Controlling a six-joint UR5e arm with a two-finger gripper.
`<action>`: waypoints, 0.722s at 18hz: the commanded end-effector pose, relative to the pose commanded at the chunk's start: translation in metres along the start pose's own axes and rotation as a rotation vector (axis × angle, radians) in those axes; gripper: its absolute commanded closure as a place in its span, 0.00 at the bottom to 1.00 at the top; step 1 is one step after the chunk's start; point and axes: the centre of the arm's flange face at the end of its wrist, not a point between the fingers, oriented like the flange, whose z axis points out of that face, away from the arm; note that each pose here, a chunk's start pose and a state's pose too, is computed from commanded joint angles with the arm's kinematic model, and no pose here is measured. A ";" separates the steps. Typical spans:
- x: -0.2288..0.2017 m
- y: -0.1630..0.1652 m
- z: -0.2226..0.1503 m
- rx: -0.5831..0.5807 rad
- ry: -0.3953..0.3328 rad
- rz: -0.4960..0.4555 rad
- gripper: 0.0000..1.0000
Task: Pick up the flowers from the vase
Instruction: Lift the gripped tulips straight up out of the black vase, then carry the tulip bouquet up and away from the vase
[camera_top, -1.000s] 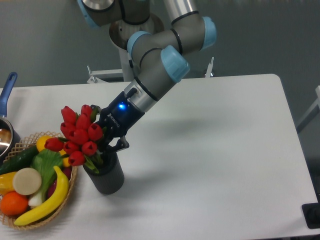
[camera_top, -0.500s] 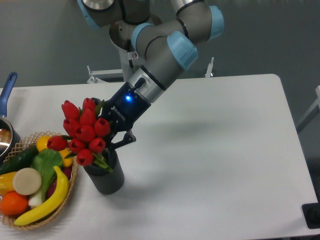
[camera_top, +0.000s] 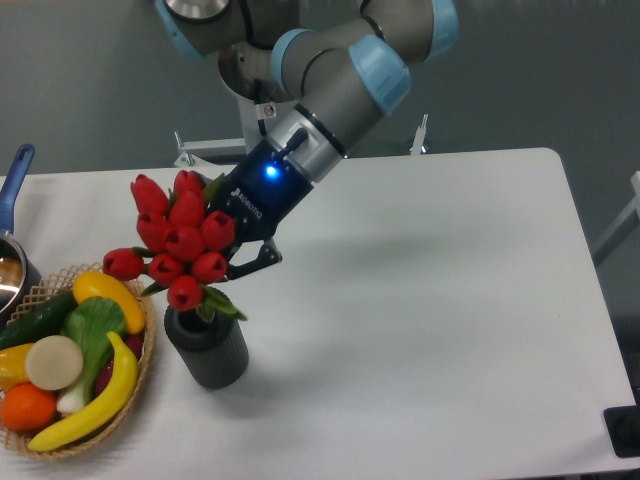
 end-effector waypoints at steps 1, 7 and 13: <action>0.000 -0.002 -0.005 0.006 -0.006 0.003 0.62; -0.009 -0.032 -0.045 0.088 -0.024 -0.023 0.62; -0.013 -0.043 -0.058 0.101 -0.045 -0.024 0.63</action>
